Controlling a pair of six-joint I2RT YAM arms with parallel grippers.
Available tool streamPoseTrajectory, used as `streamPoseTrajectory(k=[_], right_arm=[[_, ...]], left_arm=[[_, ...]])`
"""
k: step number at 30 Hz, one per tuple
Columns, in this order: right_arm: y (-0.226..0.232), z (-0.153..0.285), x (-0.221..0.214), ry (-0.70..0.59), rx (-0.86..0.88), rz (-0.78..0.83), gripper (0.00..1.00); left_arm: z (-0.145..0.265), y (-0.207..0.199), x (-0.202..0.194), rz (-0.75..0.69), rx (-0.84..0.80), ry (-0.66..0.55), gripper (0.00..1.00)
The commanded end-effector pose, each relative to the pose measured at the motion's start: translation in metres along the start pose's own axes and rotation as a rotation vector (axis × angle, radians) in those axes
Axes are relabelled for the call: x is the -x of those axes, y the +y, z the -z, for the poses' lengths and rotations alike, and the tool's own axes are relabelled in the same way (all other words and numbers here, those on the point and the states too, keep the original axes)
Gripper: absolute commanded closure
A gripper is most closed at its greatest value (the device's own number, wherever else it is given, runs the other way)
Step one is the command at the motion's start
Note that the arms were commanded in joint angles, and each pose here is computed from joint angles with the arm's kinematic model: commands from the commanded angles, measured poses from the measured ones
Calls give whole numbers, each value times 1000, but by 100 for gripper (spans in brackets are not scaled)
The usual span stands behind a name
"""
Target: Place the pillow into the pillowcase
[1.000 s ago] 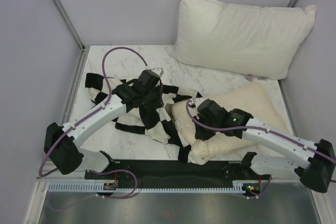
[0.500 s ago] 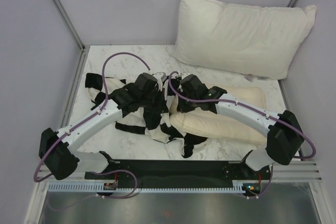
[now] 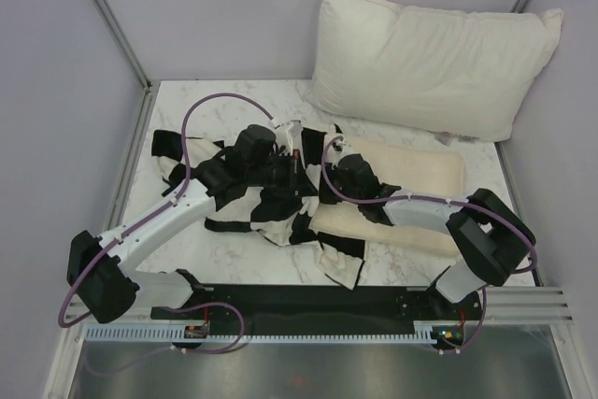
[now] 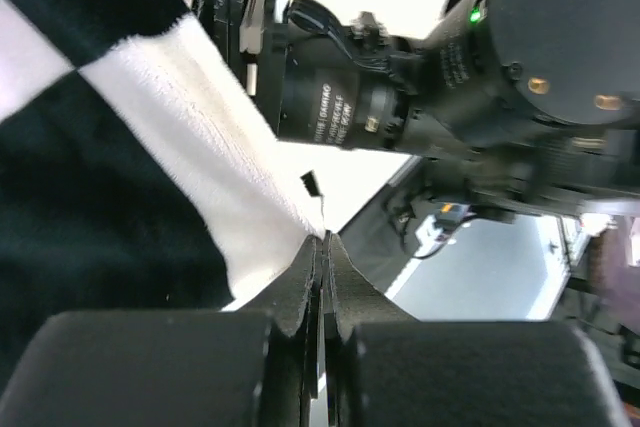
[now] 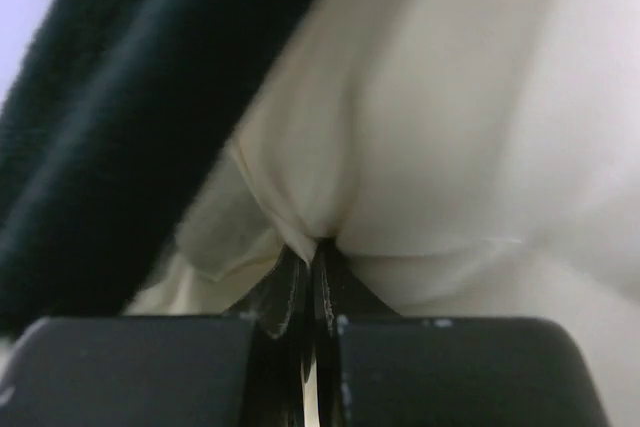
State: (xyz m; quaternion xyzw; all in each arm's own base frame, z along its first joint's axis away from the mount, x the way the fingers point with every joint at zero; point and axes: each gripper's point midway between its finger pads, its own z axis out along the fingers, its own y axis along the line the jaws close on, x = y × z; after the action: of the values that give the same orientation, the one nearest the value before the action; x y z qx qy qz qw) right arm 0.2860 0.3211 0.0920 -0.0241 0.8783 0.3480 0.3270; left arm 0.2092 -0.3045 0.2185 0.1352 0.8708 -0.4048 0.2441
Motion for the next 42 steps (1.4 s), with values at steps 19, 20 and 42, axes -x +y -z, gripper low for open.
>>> streamPoseTrajectory(k=[19,20,42], right_arm=[[-1,50,88,-293,135,-129,46],[-8,59,100,-334,57,-111,46],[-168,194,131,-329,-717,-48,2]], left_arm=[[-32,-54,-26,81,-233,97,98],[-32,-54,-24,81,-233,93,98],[-5,66,26,-132,528,-44,22]])
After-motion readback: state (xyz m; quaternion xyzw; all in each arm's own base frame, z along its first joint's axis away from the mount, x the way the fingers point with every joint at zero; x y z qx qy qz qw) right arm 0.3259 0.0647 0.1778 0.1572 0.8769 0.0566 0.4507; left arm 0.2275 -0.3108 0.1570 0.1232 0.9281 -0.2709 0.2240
